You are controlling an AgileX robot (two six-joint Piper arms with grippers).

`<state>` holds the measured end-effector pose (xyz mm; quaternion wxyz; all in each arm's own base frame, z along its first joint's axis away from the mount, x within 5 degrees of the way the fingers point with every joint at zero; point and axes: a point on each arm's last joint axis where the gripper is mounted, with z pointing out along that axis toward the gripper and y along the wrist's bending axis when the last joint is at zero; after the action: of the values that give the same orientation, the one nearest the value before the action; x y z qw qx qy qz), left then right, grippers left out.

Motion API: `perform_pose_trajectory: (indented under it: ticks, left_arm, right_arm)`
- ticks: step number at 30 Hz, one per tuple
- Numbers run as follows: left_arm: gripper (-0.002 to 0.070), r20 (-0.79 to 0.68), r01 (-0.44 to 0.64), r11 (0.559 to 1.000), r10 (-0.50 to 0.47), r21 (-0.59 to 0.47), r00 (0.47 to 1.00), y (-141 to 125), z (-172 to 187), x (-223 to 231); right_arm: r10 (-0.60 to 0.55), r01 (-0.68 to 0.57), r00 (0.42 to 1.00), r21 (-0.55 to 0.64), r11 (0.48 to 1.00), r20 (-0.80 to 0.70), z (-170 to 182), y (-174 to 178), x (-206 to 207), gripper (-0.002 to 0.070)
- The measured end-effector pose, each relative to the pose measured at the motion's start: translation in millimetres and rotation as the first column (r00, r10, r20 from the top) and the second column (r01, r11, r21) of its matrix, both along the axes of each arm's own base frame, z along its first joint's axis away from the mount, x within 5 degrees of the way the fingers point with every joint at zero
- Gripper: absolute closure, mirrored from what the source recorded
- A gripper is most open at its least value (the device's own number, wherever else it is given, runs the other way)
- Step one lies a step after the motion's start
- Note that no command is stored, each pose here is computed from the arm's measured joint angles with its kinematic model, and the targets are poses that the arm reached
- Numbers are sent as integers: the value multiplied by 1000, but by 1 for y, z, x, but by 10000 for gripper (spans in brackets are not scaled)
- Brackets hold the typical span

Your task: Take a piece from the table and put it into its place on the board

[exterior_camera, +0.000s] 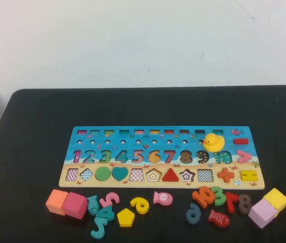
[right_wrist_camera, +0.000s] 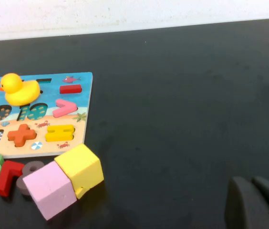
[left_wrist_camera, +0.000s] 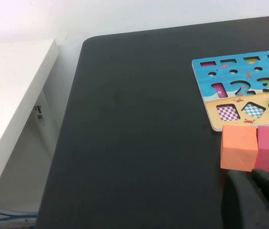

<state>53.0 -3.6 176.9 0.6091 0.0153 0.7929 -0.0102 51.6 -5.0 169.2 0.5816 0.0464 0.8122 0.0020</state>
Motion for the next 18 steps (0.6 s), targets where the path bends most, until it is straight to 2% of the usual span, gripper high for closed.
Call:
perform_pose_trajectory:
  ticks: [18]
  left_arm:
    - [676, 0, -2, 1000, 2, 21, 1000, 1, 0, 0]
  right_arm:
    - [0, 0, 1000, 0, 1000, 0, 0, 0, 0, 657]
